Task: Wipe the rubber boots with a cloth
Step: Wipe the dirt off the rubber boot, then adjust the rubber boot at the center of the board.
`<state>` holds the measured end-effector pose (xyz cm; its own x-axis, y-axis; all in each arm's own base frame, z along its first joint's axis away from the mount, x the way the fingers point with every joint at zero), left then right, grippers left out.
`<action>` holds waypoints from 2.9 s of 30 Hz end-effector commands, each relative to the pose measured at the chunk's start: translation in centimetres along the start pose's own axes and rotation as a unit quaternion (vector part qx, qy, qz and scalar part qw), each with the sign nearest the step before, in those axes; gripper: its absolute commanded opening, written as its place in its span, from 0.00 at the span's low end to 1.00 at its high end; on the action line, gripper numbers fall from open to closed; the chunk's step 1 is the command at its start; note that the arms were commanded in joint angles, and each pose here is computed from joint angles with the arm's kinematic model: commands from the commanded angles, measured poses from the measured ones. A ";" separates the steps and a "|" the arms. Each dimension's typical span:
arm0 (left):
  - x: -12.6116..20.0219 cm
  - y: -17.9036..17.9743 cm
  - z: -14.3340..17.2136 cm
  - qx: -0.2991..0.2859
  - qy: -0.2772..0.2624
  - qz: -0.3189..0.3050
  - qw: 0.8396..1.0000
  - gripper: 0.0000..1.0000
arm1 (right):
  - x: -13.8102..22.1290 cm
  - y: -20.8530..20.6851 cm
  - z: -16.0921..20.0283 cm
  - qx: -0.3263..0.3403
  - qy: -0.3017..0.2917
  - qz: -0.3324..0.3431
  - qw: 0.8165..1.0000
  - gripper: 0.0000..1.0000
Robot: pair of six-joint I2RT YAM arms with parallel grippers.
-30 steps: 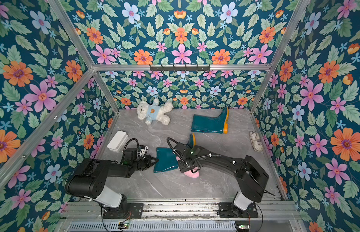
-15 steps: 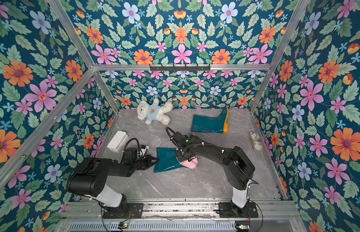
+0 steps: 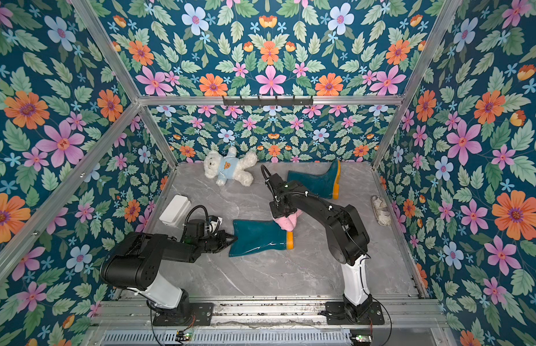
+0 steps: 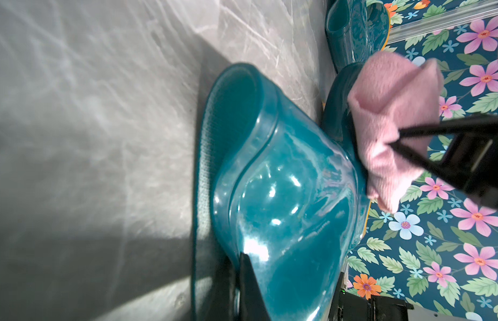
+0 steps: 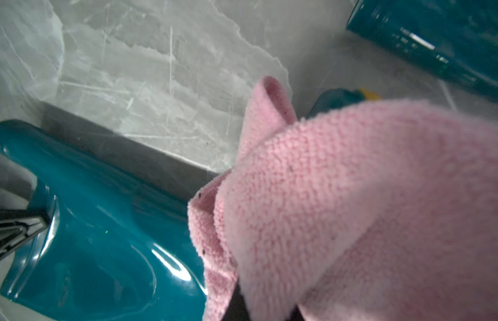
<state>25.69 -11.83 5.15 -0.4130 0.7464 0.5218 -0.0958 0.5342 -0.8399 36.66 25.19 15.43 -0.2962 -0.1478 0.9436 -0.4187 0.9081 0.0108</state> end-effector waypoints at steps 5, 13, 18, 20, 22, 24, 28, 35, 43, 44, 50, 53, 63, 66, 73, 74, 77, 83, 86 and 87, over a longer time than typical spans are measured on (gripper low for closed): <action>0.0 0.2 0.2 0.003 0.006 -0.001 1.000 0.00 | -0.5 -2.3 -2.9 -0.005 -0.001 0.019 1.000 0.00; 0.1 0.2 0.1 0.004 0.004 0.001 1.000 0.00 | -1.8 -3.2 -4.3 -0.010 0.006 0.021 1.000 0.00; 0.1 0.2 0.1 0.004 0.002 0.000 1.000 0.00 | -1.0 -2.8 -3.4 -0.011 0.008 0.010 1.000 0.00; 0.1 0.2 0.0 0.004 0.001 0.000 1.000 0.00 | -0.5 -2.4 -2.6 -0.009 0.008 0.010 1.000 0.00; 0.1 0.3 0.0 0.005 0.001 -0.001 1.000 0.00 | 0.4 -2.1 -1.5 -0.010 0.006 0.008 1.000 0.00; 0.1 0.2 0.0 0.005 0.001 -0.002 1.000 0.00 | 1.7 -2.0 -0.1 -0.020 -0.001 -0.001 1.000 0.00; 0.0 0.3 -0.1 0.006 0.001 -0.007 1.000 0.00 | 4.3 -2.8 3.5 -0.051 -0.016 -0.001 0.999 0.00; 0.1 0.4 -0.4 0.010 -0.005 -0.021 1.000 0.00 | 4.8 -7.5 12.1 -0.167 -0.009 -0.006 0.986 0.00; 1.7 -2.5 -2.2 -0.009 -0.031 -0.040 0.999 0.00 | 3.7 -10.2 17.4 -0.241 -0.024 -0.019 0.970 0.00; 2.3 -3.4 -2.6 -0.015 -0.040 -0.043 0.998 0.00 | 3.7 -10.4 17.7 -0.248 -0.028 -0.023 0.968 0.00; 6.7 -10.0 -4.6 -0.061 -0.084 -0.046 0.994 0.00 | 4.4 -11.4 18.7 -0.263 -0.054 -0.037 0.963 0.00; 9.1 -13.1 -5.2 -0.086 -0.107 -0.050 0.989 0.00 | 4.6 -11.5 19.0 -0.264 -0.061 -0.043 0.962 0.00; 14.6 -22.7 -5.4 -0.158 -0.149 0.012 0.976 0.00 | 5.6 -12.4 19.9 -0.280 -0.086 -0.053 0.955 0.00; 13.6 -24.7 -5.0 -0.180 -0.135 0.016 0.974 0.00 | 5.8 -12.5 19.8 -0.283 -0.091 -0.055 0.953 0.00; 2.4 -25.9 -0.3 -0.210 -0.022 0.000 0.977 0.00 | 5.6 -12.6 20.1 -0.289 -0.092 -0.054 0.951 0.00; 0.8 -25.8 0.4 -0.211 -0.010 -0.001 0.977 0.00 | 5.6 -12.7 20.1 -0.291 -0.092 -0.054 0.951 0.00; -3.8 -25.3 2.9 -0.209 0.027 -0.012 0.977 0.00 | 5.7 -12.9 20.1 -0.293 -0.095 -0.052 0.950 0.00; -11.1 -24.6 5.8 -0.202 0.076 -0.030 0.976 0.00 | 6.0 -13.3 20.2 -0.303 -0.102 -0.051 0.946 0.00; -14.3 -24.3 6.8 -0.195 0.095 -0.036 0.975 0.00 | 6.1 -13.3 20.2 -0.308 -0.104 -0.052 0.944 0.00; -15.4 -24.2 7.1 -0.194 0.106 -0.038 0.975 0.00 | 6.2 -13.3 20.2 -0.309 -0.106 -0.052 0.944 0.00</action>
<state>27.22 -37.02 16.23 -0.2117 0.7032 0.6787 0.2443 0.7105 -0.6599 22.89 4.21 14.16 -0.4573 -0.2578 0.8511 0.0996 0.9362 0.3371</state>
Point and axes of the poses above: each gripper's point midway between its finger pads, its own x axis back along the fingers, its own y axis along the line the jaws close on, z = x × y, the point moved 6 cm from there along x, back along the fingers, and after that the axes turned 8 degrees about x, right-handed, at the moved point
